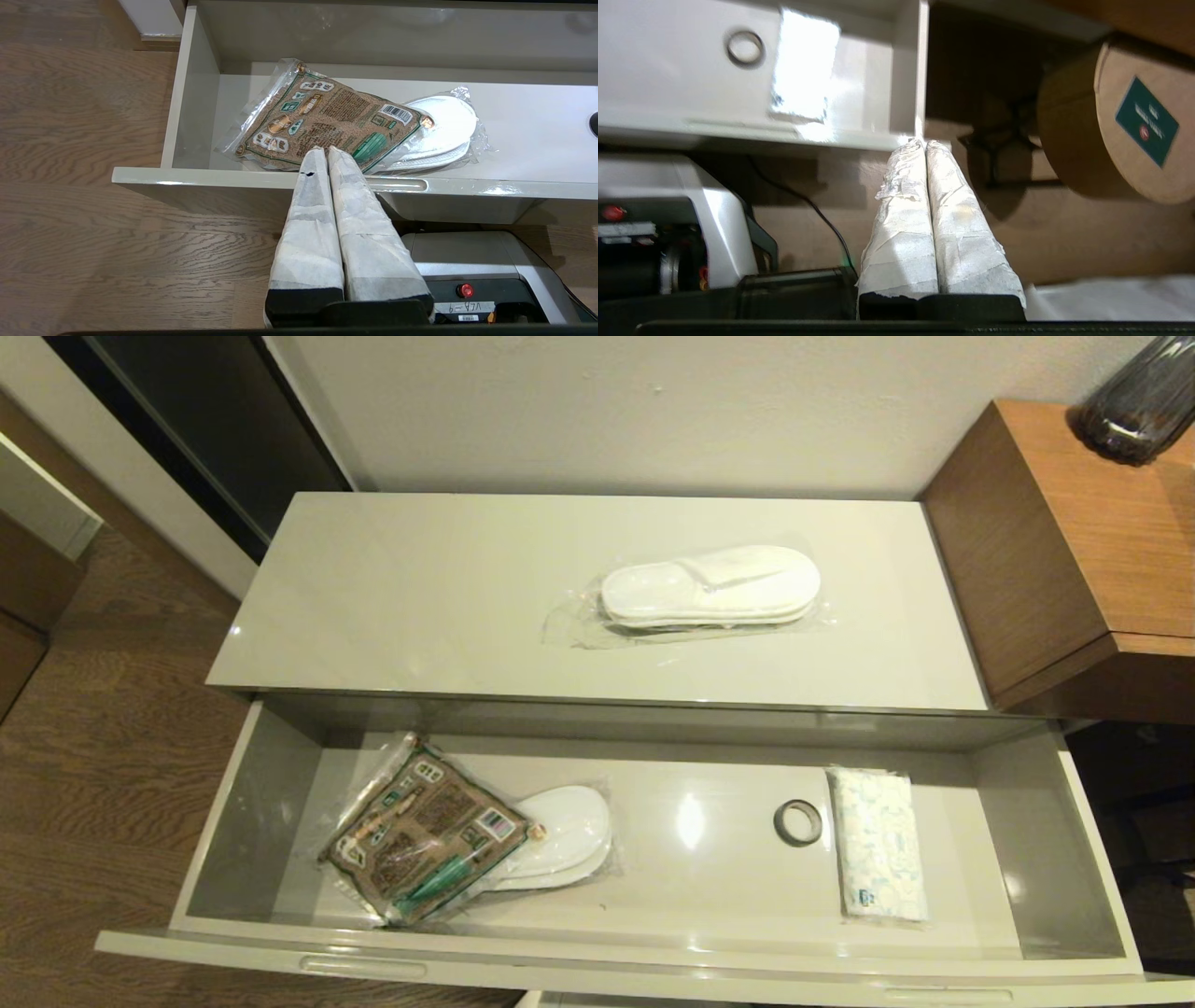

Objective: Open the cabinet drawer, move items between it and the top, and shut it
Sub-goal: Pick up the disposable slippers on the table

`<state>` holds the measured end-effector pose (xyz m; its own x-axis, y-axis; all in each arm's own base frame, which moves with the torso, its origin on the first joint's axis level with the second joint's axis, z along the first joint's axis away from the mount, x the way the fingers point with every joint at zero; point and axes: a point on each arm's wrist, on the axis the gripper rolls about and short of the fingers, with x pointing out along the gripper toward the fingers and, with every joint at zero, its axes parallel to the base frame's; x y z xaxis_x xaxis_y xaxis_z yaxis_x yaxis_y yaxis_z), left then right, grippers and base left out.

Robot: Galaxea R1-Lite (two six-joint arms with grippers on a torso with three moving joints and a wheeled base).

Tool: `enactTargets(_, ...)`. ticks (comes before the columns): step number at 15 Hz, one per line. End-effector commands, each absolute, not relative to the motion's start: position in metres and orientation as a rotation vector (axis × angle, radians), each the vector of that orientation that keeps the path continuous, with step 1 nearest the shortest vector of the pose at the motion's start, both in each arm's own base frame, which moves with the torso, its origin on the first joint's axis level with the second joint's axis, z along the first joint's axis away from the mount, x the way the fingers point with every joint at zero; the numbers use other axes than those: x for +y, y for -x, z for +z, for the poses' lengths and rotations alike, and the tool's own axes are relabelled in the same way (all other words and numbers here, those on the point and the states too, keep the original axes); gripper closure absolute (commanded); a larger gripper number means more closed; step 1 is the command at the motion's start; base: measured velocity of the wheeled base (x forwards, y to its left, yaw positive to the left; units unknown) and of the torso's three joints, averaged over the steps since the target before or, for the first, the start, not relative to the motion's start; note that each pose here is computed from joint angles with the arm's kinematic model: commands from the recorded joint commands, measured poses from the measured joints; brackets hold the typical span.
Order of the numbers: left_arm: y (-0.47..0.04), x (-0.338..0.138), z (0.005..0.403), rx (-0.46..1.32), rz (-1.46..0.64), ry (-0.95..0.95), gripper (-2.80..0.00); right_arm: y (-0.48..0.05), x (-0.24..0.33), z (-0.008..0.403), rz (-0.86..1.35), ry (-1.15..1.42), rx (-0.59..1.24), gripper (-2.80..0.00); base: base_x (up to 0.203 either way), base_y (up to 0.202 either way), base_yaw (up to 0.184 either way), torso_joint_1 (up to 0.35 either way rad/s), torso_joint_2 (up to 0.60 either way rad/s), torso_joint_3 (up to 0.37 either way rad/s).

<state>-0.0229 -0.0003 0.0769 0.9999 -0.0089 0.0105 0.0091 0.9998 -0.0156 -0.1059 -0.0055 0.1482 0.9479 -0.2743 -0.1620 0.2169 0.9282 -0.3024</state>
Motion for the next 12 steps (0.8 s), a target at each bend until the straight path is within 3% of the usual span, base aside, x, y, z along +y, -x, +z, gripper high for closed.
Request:
enactTargets(1,0.023,0.0,0.077,-0.009,-0.008,0.017,0.0,0.098,-0.007,0.136,-0.296,0.305,0.277,0.0,0.0,0.0,0.0,0.0,0.0,0.0)
enactTargets(10,0.023,0.0,0.077,-0.009,-0.009,0.017,0.0,0.091,-0.009,0.125,-0.39,0.321,0.329,0.0,0.0,0.0,0.0,0.0,0.0,0.0)
enactTargets(12,0.023,0.0,0.077,-0.009,-0.008,0.017,0.0,0.092,-0.009,0.159,-0.436,0.332,0.174,0.0,0.0,0.0,0.0,0.0,0.0,0.0)
